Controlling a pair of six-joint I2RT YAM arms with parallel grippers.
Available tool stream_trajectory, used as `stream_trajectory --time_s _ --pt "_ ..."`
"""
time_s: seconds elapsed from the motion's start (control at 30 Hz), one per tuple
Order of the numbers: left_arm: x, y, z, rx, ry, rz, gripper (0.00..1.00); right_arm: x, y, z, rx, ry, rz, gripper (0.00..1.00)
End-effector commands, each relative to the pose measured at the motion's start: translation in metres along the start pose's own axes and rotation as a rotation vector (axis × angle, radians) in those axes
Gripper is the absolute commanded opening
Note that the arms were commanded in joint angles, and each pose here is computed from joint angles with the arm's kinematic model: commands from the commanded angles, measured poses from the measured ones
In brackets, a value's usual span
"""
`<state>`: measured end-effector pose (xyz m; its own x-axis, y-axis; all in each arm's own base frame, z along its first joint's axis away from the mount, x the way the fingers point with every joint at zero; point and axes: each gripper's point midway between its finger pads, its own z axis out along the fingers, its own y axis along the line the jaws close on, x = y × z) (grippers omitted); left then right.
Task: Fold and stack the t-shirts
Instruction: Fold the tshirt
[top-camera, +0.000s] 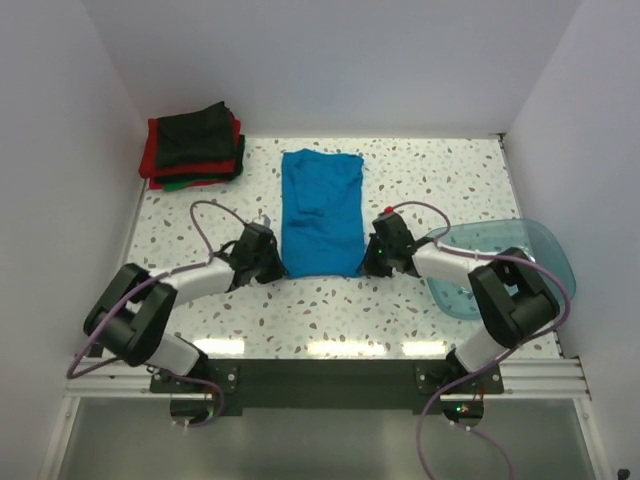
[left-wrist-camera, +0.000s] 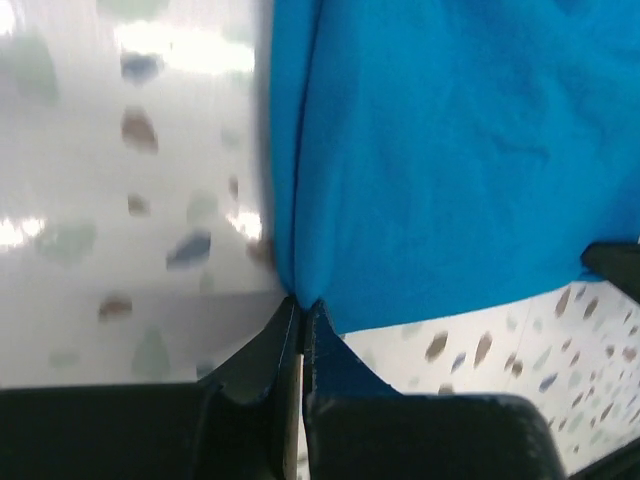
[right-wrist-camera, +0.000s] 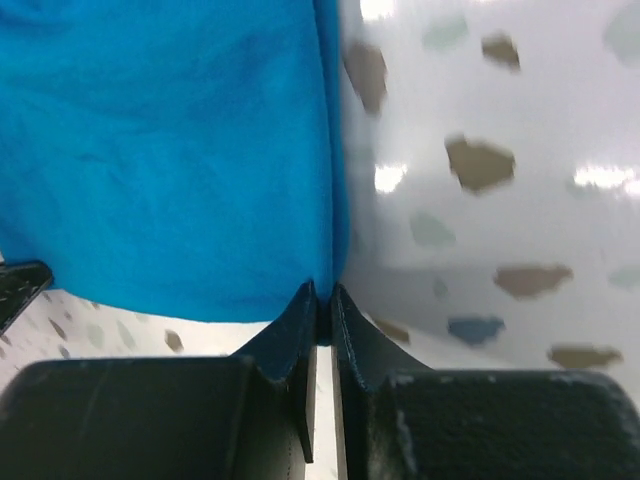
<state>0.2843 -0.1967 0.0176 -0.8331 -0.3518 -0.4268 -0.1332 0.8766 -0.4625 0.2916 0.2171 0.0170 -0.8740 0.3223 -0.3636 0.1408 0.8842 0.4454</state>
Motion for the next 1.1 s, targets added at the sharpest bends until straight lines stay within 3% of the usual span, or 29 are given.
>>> stream_trajectory --time_s 0.0,0.2,0.33,0.43,0.6,0.67,0.8,1.07 --pt "0.043 0.027 -0.026 -0.086 0.047 0.021 0.00 0.037 -0.026 -0.025 0.057 0.094 -0.067 0.08" --pt "0.077 0.025 -0.073 -0.029 0.073 0.021 0.00 0.086 -0.051 -0.070 0.015 0.175 -0.096 0.07" --pt "0.100 0.002 -0.102 0.117 0.119 0.002 0.00 0.105 -0.047 -0.108 -0.045 0.199 -0.133 0.04" --pt "0.095 -0.020 -0.121 0.213 0.097 0.000 0.00 0.101 -0.029 -0.133 -0.124 0.144 -0.145 0.04" --pt "0.047 -0.050 -0.148 0.229 -0.053 0.017 0.00 0.055 -0.010 -0.167 -0.115 -0.039 -0.135 0.06" --pt "0.030 -0.040 -0.143 0.109 -0.111 0.019 0.00 0.042 -0.008 -0.172 -0.082 -0.076 -0.138 0.05" --pt "-0.012 -0.069 -0.149 0.062 -0.214 0.050 0.00 0.003 0.008 -0.173 -0.036 -0.176 -0.154 0.00" --pt "-0.089 -0.086 -0.131 -0.016 -0.332 0.018 0.00 -0.062 0.055 -0.159 -0.023 -0.246 -0.137 0.00"
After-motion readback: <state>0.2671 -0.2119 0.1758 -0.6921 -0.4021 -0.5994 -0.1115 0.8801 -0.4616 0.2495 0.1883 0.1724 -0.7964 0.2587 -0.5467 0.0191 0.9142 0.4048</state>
